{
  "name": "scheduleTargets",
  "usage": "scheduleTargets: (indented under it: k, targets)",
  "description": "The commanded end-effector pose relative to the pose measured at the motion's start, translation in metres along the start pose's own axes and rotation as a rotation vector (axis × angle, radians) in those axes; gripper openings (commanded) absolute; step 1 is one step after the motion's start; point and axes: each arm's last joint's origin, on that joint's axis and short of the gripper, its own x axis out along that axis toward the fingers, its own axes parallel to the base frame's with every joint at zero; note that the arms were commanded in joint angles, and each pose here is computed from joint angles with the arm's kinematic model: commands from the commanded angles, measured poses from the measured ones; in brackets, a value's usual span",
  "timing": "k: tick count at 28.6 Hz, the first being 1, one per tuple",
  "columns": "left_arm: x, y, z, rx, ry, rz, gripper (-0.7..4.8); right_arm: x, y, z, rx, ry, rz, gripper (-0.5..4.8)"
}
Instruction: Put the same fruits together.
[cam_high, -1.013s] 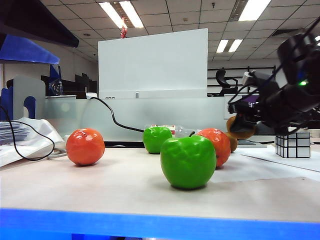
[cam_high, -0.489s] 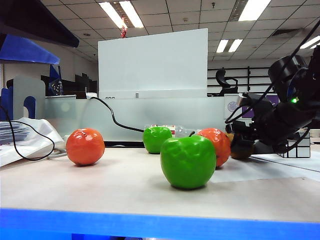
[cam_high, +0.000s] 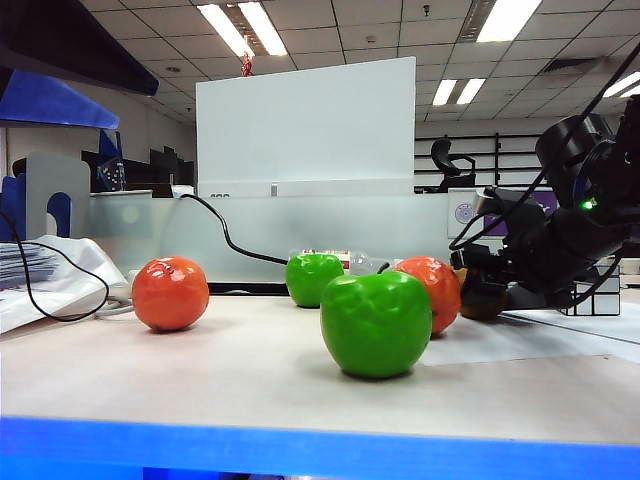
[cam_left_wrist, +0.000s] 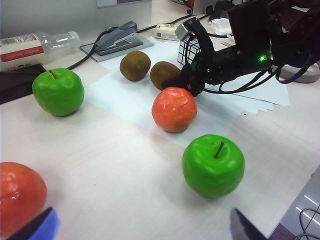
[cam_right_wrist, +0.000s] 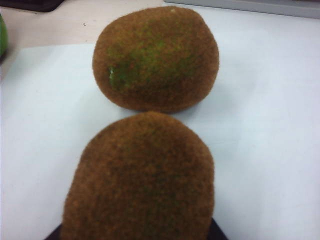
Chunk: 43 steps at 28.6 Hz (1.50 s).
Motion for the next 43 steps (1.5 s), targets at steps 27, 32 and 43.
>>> scheduleTargets:
  k: [27,32,43]
  targets:
    - [-0.001,0.000,0.002,0.004,-0.010,0.002,4.66,-0.031,0.009,0.046,-0.032,-0.173,0.014,4.79]
    - [-0.001,0.000,0.002,0.005,-0.012,0.005,4.66,-0.052,0.020,0.059,-0.043,-0.151,0.147,4.79]
    - [-0.001,0.001,0.002,0.007,-0.010,0.021,4.66,-0.060,0.082,0.043,-0.217,0.000,0.215,4.79]
